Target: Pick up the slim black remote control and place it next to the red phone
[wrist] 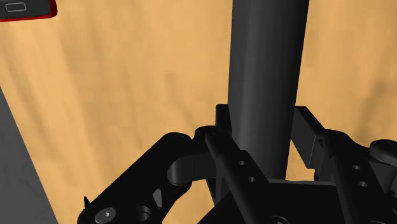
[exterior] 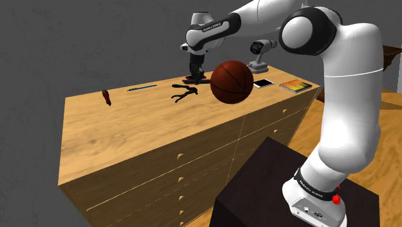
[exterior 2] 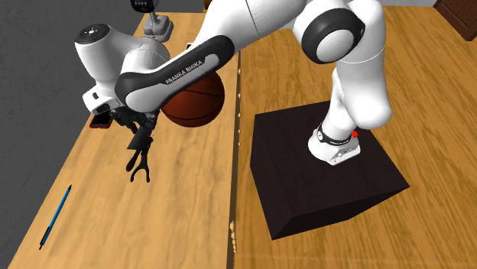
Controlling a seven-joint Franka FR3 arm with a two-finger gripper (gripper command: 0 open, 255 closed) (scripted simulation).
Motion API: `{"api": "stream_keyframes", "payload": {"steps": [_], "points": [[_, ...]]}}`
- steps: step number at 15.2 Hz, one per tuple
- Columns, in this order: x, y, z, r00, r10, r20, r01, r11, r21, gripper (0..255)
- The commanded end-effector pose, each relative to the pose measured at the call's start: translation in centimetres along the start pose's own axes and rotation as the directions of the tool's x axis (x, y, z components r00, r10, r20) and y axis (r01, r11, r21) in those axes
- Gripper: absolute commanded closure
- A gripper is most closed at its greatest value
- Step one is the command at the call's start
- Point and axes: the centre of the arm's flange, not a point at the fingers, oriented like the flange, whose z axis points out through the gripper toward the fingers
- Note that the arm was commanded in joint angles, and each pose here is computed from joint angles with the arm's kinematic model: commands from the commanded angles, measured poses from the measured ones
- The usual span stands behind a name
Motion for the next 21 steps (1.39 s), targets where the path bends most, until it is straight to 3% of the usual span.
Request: {"api": "stream_keyframes", "payload": {"steps": [1, 8, 21], "points": [[-2.6, 1.1, -0.2, 1.0, -0.001, 0.0, 0.001, 1.0, 0.0, 255], [-10.2, 5.7, 0.0, 1.0, -0.001, 0.0, 0.001, 1.0, 0.0, 255], [-10.3, 5.2, 6.9, 1.0, -0.001, 0.0, 0.001, 1.0, 0.0, 255]]}}
